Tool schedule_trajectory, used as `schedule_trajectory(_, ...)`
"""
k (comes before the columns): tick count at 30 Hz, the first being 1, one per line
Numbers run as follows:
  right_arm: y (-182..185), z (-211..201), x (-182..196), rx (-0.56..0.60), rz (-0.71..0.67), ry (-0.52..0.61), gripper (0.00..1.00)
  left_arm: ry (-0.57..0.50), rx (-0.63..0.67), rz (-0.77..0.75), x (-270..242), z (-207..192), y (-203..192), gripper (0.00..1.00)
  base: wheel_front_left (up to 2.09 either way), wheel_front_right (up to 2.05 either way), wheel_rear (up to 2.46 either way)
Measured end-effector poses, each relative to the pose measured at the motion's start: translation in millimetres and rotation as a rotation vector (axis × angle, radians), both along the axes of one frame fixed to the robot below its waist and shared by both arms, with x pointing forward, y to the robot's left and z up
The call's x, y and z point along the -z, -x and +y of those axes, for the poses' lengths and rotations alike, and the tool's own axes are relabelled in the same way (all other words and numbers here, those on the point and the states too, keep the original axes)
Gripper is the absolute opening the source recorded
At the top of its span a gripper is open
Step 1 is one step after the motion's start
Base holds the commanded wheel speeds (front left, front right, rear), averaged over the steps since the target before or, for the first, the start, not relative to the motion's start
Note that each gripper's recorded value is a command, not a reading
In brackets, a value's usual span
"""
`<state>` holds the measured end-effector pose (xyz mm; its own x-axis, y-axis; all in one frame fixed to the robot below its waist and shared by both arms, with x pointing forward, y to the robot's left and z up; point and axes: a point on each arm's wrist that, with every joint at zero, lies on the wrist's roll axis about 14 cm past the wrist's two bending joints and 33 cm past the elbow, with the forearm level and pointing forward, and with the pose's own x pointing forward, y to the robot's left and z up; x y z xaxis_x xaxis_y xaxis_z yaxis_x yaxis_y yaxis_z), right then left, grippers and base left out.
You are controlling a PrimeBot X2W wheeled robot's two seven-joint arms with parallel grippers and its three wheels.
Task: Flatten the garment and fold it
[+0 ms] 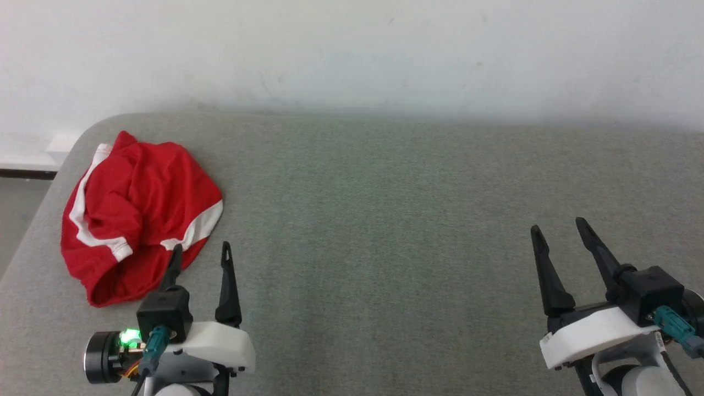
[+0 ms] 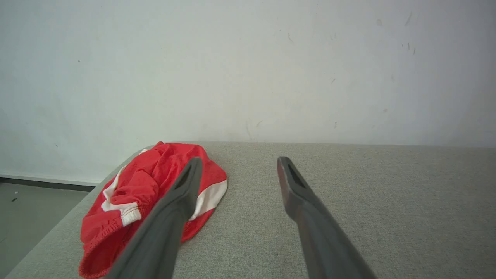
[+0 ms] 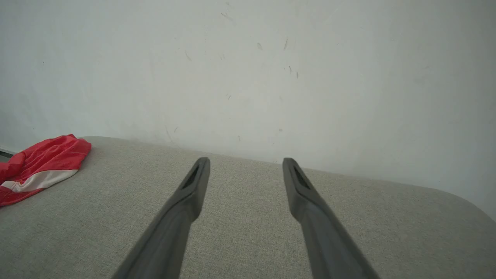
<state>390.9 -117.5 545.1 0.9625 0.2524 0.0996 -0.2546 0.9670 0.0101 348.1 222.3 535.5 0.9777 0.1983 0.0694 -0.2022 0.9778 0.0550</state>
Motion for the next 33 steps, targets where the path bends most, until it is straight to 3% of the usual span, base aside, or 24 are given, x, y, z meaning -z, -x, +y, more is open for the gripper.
schedule_trajectory(22, -18.6, 54.8, 0.6, -0.154, -0.026, -0.042, 1.00, -0.027, -0.279, -0.056, -13.0, 78.3, 38.2, 1.00, 0.00, 0.00, 0.00)
schedule_trajectory(33, -36.2, 66.8, 13.1, -0.182, -0.019, -0.049, 1.00, -0.098, -0.338, -0.137, -47.3, 124.0, 13.3, 1.00, 0.00, 0.00, 0.00)
